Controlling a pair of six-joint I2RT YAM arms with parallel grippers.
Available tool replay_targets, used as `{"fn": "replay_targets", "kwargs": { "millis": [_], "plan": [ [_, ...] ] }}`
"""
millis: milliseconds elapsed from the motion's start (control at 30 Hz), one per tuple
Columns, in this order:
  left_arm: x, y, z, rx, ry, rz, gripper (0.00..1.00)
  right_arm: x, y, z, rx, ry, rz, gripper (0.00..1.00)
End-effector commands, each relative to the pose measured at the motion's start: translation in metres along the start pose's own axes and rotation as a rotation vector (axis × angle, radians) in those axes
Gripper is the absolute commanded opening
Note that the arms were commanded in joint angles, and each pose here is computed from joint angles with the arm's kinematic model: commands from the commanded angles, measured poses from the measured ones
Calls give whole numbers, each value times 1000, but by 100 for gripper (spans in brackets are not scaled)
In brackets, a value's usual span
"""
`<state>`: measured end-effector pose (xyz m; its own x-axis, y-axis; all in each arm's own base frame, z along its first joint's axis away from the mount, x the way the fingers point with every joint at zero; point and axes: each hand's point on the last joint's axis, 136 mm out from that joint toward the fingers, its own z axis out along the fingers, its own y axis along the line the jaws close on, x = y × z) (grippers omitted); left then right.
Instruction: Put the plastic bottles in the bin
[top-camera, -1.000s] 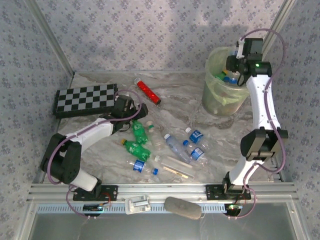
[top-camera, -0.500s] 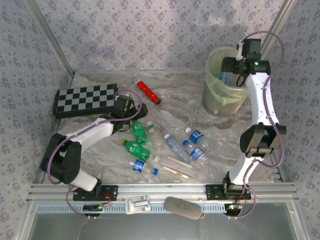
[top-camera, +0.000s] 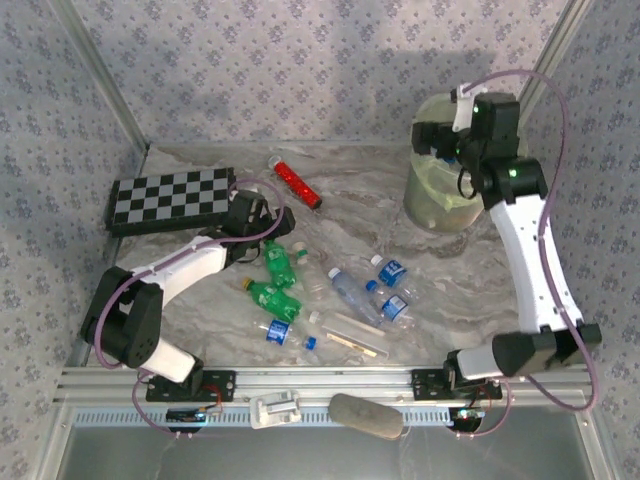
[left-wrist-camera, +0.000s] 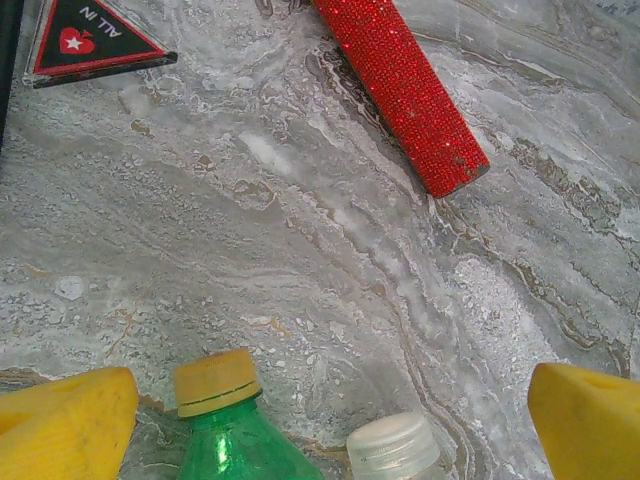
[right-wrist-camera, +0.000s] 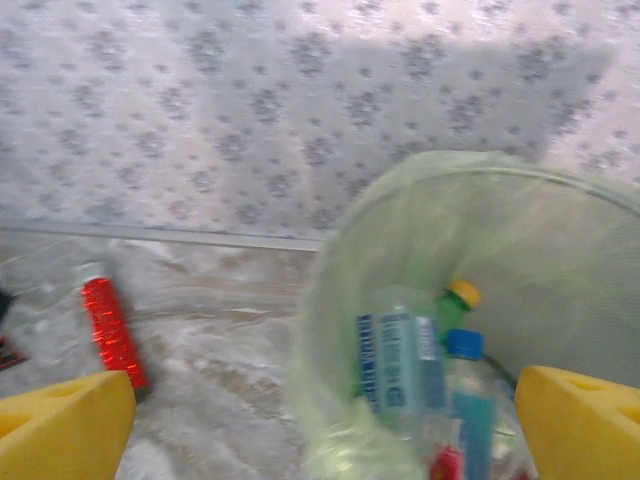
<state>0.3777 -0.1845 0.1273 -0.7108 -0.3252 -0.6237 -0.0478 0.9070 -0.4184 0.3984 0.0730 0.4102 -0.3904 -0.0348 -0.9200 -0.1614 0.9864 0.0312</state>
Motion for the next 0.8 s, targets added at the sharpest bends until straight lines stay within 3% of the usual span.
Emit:
{"fn": "replay_targets", "kwargs": {
  "millis": [0, 133, 333, 600, 767],
  "plan": [
    [-14, -10, -5, 22, -50, 16, 100, 29, 46, -5, -182, 38, -16, 99],
    [-15, -6, -8, 11, -61, 19, 100, 74, 82, -12, -299, 130, -21, 99],
    [-18, -3, -10, 3, -70, 19, 100, 157, 107, -9, -344, 397, -40, 99],
    [-21, -3, -14, 6, -77, 21, 100, 254, 98, -13, -214, 735, -125, 99],
    [-22, -5, -13, 7, -74, 23, 100, 285, 77, -15, -86, 852, -126, 98]
  ]
}}
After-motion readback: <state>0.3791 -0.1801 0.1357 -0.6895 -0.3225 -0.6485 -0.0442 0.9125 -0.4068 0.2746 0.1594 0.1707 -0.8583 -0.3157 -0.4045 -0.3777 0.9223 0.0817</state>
